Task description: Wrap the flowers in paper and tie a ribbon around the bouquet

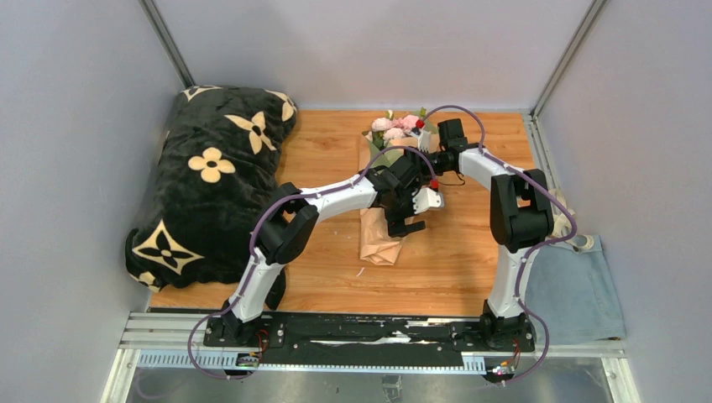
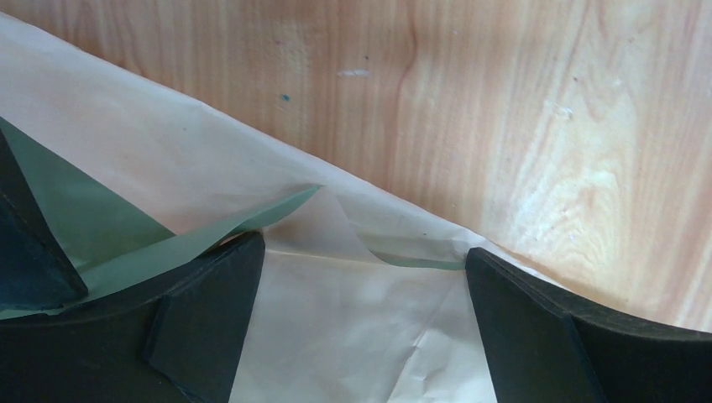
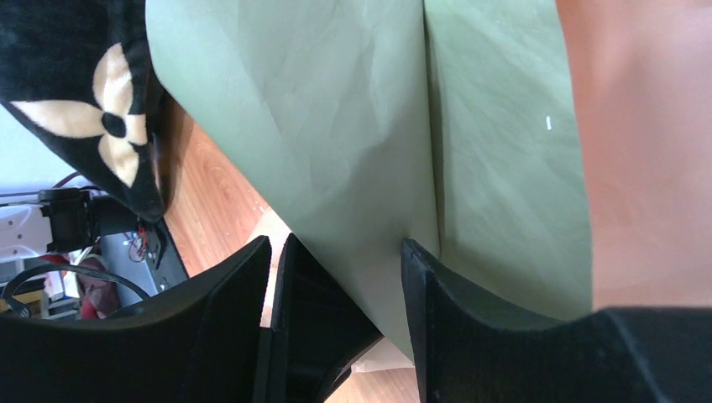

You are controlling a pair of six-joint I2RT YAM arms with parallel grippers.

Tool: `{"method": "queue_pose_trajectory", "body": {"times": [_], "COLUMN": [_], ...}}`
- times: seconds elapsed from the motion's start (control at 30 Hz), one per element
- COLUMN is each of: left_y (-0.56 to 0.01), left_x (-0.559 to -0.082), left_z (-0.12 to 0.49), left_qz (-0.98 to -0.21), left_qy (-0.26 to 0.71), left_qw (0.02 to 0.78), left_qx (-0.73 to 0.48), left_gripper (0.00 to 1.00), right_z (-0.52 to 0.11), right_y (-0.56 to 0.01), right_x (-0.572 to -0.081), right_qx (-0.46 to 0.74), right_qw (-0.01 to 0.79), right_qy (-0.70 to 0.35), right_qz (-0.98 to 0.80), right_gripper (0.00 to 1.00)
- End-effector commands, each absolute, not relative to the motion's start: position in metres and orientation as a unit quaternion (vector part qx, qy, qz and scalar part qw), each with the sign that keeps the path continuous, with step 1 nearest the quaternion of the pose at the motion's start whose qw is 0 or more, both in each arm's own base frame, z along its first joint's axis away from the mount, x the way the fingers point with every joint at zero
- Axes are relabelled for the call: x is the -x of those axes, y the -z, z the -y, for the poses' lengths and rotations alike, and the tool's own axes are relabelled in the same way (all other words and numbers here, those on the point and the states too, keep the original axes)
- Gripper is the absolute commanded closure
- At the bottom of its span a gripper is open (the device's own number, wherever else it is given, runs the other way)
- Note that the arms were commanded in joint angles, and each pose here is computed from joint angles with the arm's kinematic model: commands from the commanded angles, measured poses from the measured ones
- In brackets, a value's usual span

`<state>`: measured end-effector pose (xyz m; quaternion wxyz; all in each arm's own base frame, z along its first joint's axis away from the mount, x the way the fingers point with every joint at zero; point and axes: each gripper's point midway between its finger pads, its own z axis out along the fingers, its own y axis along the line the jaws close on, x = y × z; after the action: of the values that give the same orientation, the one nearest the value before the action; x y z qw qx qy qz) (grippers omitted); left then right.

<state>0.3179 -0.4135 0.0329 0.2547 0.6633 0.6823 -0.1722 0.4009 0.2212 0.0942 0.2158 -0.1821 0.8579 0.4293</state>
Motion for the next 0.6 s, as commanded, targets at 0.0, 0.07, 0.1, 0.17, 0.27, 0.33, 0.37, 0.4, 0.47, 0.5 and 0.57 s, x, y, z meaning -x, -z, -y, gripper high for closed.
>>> {"method": "queue_pose_trajectory", "body": {"times": [0.0,0.07,0.1,0.17,0.27,0.33,0.37,0.4,0.47,0.5,0.57], "left_y": [-0.080,-0.075,-0.073,-0.070,-0.064,-0.054,-0.049,-0.043,-0.035,-0.032,-0.030], "left_x": [-0.302,-0.300,-0.298,-0.294,-0.292,-0.293,-0.295,-0.298,-0.299,-0.299,-0.299], "left_z": [0.414,0.410,0.408,0.406,0.400,0.394,0.392,0.390,0.386,0.386,0.385], "left_qz": [-0.650,-0.649,-0.649,-0.646,-0.642,-0.638,-0.635,-0.634,-0.633,-0.633,-0.630], "left_qy": [0.185,0.180,0.180,0.184,0.177,0.164,0.155,0.146,0.136,0.134,0.132], "left_qw": [0.259,0.252,0.247,0.239,0.232,0.225,0.226,0.230,0.225,0.224,0.223], "left_qx": [-0.690,-0.695,-0.697,-0.701,-0.709,-0.718,-0.722,-0.724,-0.728,-0.729,-0.732], "left_gripper": [0.00,0.00,0.00,0.00,0.00,0.00,0.00,0.00,0.00,0.00,0.00], "right_z": [-0.206,-0.204,-0.203,-0.201,-0.202,-0.204,-0.205,-0.207,-0.207,-0.206,-0.202], "right_y": [-0.060,-0.058,-0.059,-0.057,-0.062,-0.072,-0.079,-0.086,-0.100,-0.109,-0.119], "right_x": [-0.410,-0.412,-0.413,-0.414,-0.414,-0.415,-0.416,-0.416,-0.417,-0.419,-0.422], "right_qx": [0.166,0.159,0.156,0.150,0.147,0.144,0.144,0.146,0.150,0.152,0.149], "right_qw": [0.219,0.220,0.221,0.221,0.220,0.224,0.228,0.233,0.244,0.253,0.261], "right_qy": [-0.399,-0.403,-0.405,-0.407,-0.416,-0.429,-0.433,-0.437,-0.441,-0.440,-0.436], "right_qz": [-0.875,-0.874,-0.873,-0.873,-0.870,-0.863,-0.860,-0.856,-0.851,-0.848,-0.848], "right_gripper": [1.00,1.00,1.00,1.00,1.00,0.81,0.69,0.60,0.54,0.52,0.50]}}
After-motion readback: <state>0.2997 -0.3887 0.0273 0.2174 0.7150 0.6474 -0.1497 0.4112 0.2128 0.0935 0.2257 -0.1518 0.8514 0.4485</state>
